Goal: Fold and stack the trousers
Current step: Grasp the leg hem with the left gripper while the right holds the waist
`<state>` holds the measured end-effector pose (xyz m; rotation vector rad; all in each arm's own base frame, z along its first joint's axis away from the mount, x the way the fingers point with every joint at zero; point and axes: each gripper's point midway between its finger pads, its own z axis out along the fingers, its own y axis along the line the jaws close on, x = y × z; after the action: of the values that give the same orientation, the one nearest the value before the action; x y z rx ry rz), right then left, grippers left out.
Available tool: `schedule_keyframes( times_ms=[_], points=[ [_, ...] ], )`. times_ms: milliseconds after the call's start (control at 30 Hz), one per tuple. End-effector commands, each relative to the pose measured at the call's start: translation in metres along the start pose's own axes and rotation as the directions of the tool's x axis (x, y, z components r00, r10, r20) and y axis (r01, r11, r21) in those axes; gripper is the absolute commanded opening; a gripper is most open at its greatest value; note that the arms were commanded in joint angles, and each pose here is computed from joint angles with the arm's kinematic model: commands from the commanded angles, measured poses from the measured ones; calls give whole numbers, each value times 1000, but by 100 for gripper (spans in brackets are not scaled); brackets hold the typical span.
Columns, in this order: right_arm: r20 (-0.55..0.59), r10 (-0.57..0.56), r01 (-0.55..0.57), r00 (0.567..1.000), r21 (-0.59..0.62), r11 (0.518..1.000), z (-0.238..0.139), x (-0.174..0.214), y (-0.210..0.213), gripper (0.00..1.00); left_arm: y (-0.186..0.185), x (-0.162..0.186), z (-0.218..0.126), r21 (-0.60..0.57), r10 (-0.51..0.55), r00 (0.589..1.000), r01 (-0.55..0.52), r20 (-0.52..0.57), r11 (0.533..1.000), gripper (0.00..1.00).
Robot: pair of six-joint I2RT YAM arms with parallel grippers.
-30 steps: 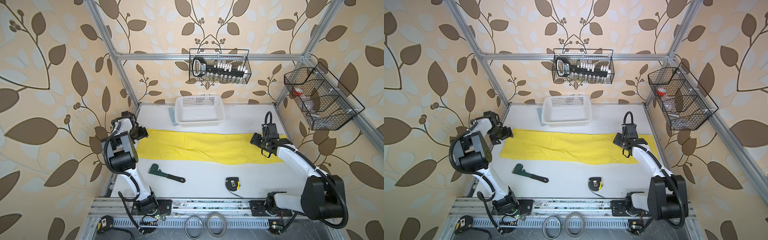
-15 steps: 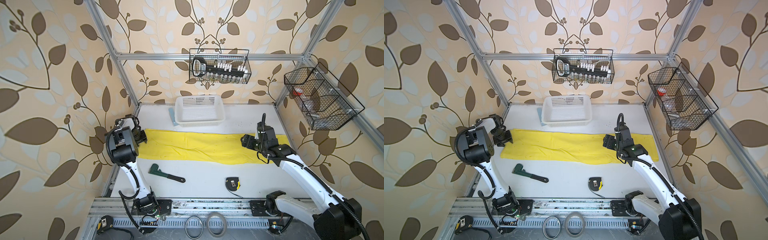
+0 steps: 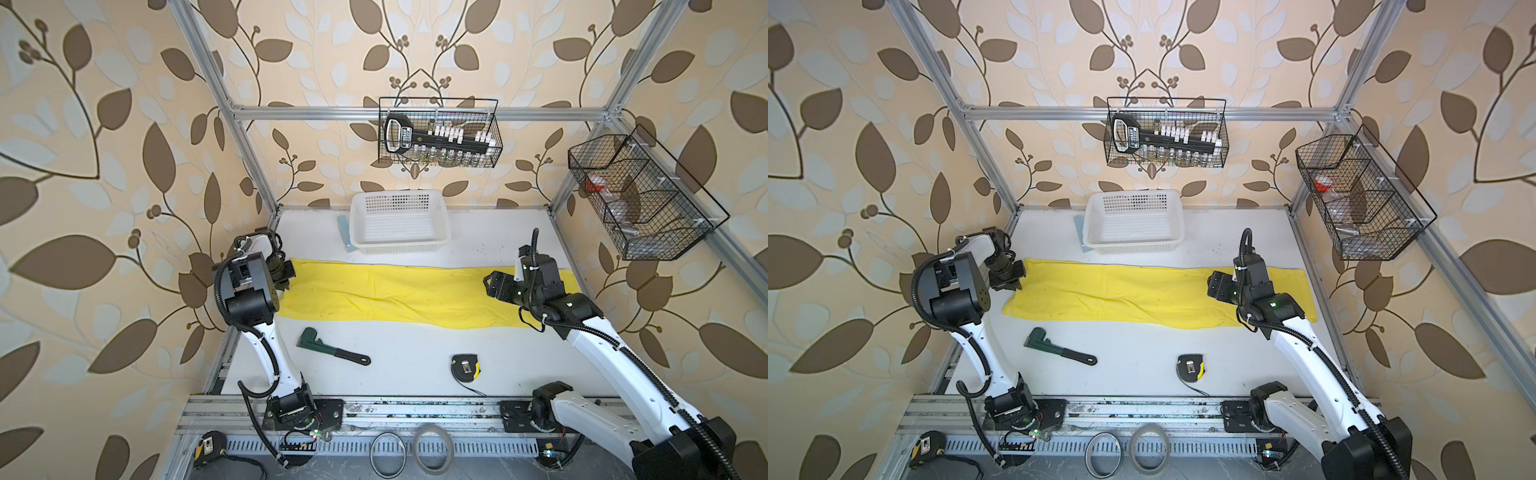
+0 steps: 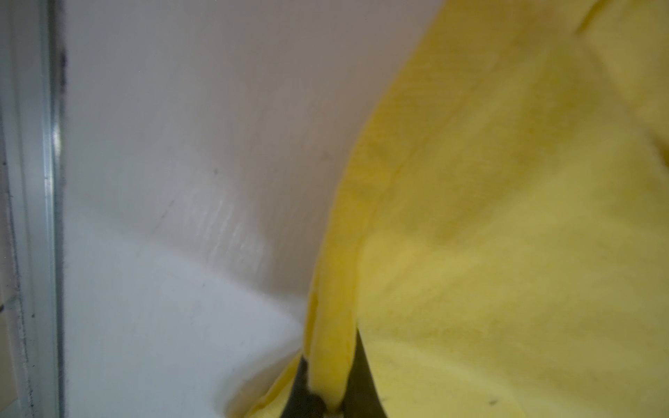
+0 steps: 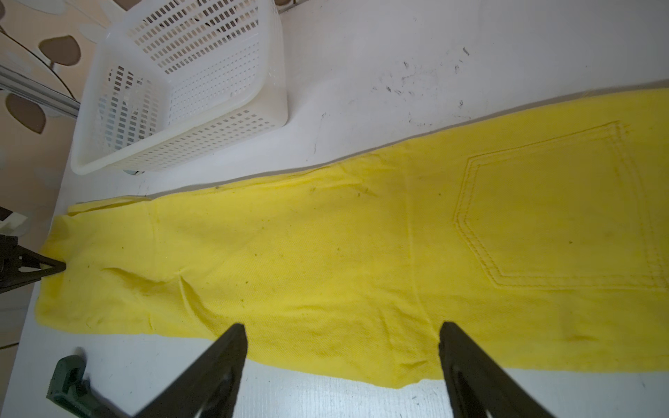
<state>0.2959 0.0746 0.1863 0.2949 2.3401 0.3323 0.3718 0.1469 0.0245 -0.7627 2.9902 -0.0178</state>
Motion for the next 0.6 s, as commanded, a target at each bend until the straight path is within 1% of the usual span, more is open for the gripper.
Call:
schedule_keyframes(
  times_ms=[0, 67, 100, 167, 333, 433, 567],
  points=[
    [-18, -13, 13, 1000, -15, 1000, -3, 6, -1, 84, 5, 0, -33, -51, 1, 999, 1, 33, 999, 0],
    [-31, -13, 12, 999, -38, 999, 0, 9, 3, 84, 14, -1, -57, -90, -22, 996, 30, 88, 995, 0],
    [-43, -13, 10, 999, -55, 998, 2, 12, 5, 84, 17, -2, -69, -91, -44, 992, 55, 116, 994, 0],
    [-60, -8, 3, 998, -91, 996, 5, 16, 12, 84, 18, -1, -91, -71, -81, 985, 92, 150, 993, 0],
    [-86, -17, 6, 996, -128, 992, 14, 21, 22, 84, 9, 13, -145, -9, -122, 972, 126, 202, 992, 0],
    [-97, -23, 9, 995, -141, 990, 18, 24, 26, 84, -1, 30, -165, 45, -137, 970, 131, 203, 990, 0],
    [-101, -30, 14, 994, -151, 988, 20, 24, 29, 84, -32, 54, -190, 183, -137, 973, 103, 187, 978, 0]
  ],
)
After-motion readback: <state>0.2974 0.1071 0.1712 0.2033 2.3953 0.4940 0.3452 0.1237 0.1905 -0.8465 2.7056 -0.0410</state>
